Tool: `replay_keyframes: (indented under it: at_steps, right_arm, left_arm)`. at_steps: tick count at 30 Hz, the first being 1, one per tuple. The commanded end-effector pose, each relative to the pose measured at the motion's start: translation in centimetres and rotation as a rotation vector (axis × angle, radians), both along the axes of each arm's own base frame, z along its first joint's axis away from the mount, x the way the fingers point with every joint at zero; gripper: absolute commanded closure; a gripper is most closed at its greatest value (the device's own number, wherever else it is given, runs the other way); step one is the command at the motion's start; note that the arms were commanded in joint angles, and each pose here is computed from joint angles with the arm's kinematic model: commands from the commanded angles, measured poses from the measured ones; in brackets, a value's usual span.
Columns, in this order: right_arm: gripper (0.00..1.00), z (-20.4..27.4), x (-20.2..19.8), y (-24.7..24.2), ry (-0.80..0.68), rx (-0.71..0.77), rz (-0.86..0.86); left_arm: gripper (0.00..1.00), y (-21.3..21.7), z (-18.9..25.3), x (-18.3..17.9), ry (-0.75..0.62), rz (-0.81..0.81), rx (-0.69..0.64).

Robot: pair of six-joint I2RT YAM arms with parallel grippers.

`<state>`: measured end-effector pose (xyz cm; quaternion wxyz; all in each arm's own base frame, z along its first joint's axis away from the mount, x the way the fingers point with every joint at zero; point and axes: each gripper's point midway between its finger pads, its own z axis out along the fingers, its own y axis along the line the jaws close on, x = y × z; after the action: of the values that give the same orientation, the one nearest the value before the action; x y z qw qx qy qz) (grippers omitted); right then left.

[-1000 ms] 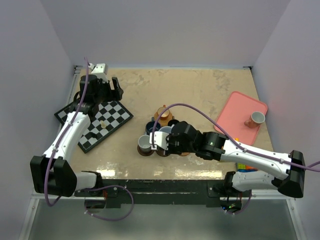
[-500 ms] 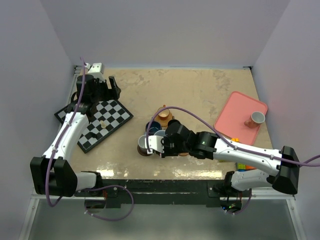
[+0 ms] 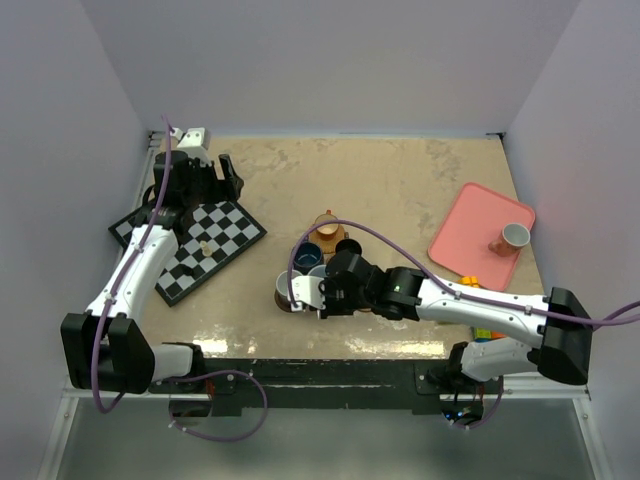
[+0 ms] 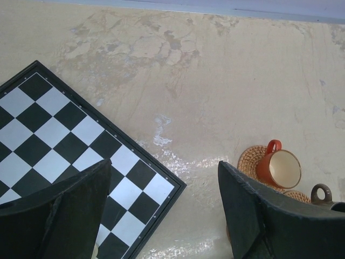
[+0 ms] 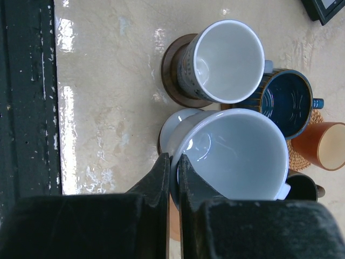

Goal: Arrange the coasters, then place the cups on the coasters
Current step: Place the cup on the coaster.

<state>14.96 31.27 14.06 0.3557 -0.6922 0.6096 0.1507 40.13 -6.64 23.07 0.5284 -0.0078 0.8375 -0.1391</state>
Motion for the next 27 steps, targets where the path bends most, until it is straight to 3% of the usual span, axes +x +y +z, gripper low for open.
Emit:
replay_keyframes:
  at_steps: [1, 27]
  right_arm:
    - [1.00, 2.2, 1.2, 2.3, -0.077, 0.103, 0.010]
    - [1.00, 0.0, 1.8, 1.1, -0.107, 0.065, -0.027]
  left_arm:
    - [0.16, 0.1, 1.1, 0.6, -0.051, -0.011, -0.007]
    - [0.16, -0.5, 0.9, 0.5, -0.049, -0.040, -0.025]
